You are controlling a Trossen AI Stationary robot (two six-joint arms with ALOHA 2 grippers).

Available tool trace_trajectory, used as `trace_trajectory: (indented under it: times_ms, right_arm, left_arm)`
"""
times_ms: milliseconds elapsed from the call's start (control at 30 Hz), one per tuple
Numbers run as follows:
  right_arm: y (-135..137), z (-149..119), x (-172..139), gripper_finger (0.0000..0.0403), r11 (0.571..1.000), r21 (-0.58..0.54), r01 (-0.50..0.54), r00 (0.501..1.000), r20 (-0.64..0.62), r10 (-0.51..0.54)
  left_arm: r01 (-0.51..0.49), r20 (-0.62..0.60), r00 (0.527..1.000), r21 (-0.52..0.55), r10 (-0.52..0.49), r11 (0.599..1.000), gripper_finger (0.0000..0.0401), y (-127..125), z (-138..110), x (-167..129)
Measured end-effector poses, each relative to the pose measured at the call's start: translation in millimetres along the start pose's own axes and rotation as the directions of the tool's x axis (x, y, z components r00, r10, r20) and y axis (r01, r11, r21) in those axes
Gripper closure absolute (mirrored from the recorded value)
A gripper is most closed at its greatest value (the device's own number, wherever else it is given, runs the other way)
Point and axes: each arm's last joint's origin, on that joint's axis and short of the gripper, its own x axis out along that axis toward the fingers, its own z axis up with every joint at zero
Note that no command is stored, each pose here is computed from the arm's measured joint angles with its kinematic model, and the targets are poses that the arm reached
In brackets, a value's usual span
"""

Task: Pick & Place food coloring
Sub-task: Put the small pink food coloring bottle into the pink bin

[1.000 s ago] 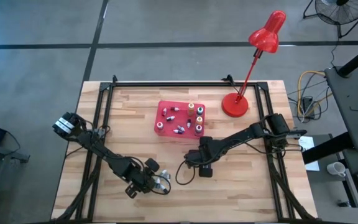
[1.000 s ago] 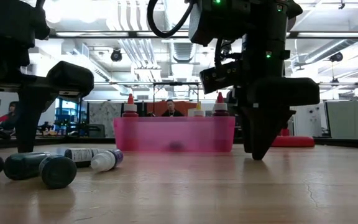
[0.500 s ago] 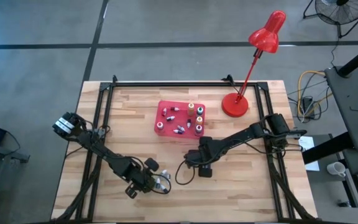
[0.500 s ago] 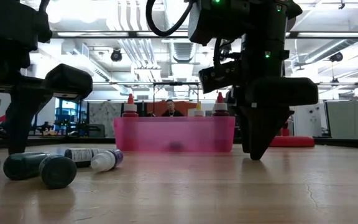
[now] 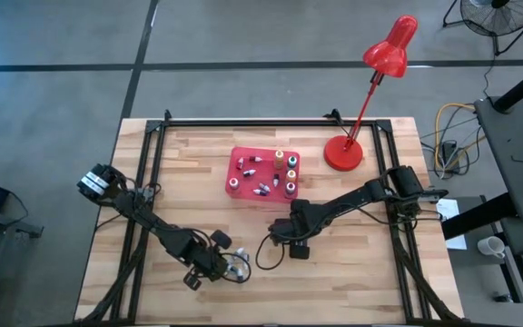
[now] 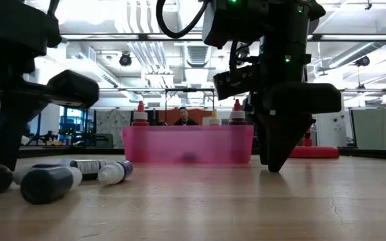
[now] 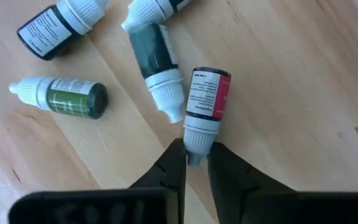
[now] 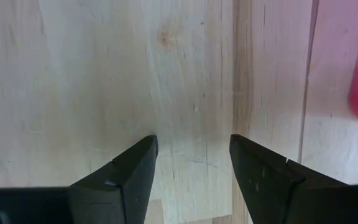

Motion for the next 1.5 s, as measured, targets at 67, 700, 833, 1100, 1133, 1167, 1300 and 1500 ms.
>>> trace_trajectory:
  times_ms: [67, 700, 833, 1100, 1133, 1167, 1300, 1500]
  right_arm:
    - [0.1, -0.1, 0.0, 0.0202, 1.000, 0.000, 0.000, 1.000, 0.000, 0.000]
    - [-8.0, -27.3, -57.9, 0.0202, 0.985, 0.155, 0.078, 0.993, 0.076, -0.090]
    - [-15.2, -40.2, -77.0, 0.0202, 0.974, 0.207, 0.095, 0.980, 0.153, -0.128]
    - [-21.9, -59.2, -71.4, 0.0202, 0.952, 0.305, 0.028, 0.975, 0.203, -0.094]
    - [-21.4, -60.2, -68.3, 0.0202, 0.950, 0.312, 0.009, 0.977, 0.201, -0.075]
    - [-20.7, -60.9, -65.1, 0.0202, 0.948, 0.317, -0.013, 0.978, 0.199, -0.054]
    - [-16.4, -62.8, -54.9, 0.0202, 0.947, 0.308, -0.096, 0.982, 0.183, 0.040]
    - [-15.8, -63.4, -50.2, 0.0202, 0.944, 0.308, -0.121, 0.979, 0.196, 0.061]
  left_arm:
    - [0.005, -0.002, 1.000, -0.015, -0.005, 1.000, 0.0370, -0.2, 1.4, -0.9]
    - [-0.102, -0.185, 0.981, -0.238, 0.059, 0.966, 0.0400, 29.5, 3.7, -57.8]
    - [-0.050, -0.115, 0.993, -0.348, 0.010, 0.936, 0.0400, 39.6, 5.0, -61.9]
    - [-0.001, -0.025, 1.000, -0.430, -0.011, 0.903, 0.0379, 34.2, 13.5, -52.7]
    - [0.005, -0.014, 1.000, -0.430, -0.012, 0.903, 0.0367, 32.6, 14.8, -52.5]
    - [0.007, -0.014, 1.000, -0.429, -0.014, 0.903, 0.0353, 30.9, 15.0, -52.5]
    - [0.020, -0.004, 1.000, -0.413, -0.024, 0.910, 0.0297, 23.2, 16.7, -52.4]
    - [0.044, 0.033, 0.999, -0.397, -0.034, 0.917, 0.0254, 14.1, 19.1, -47.9]
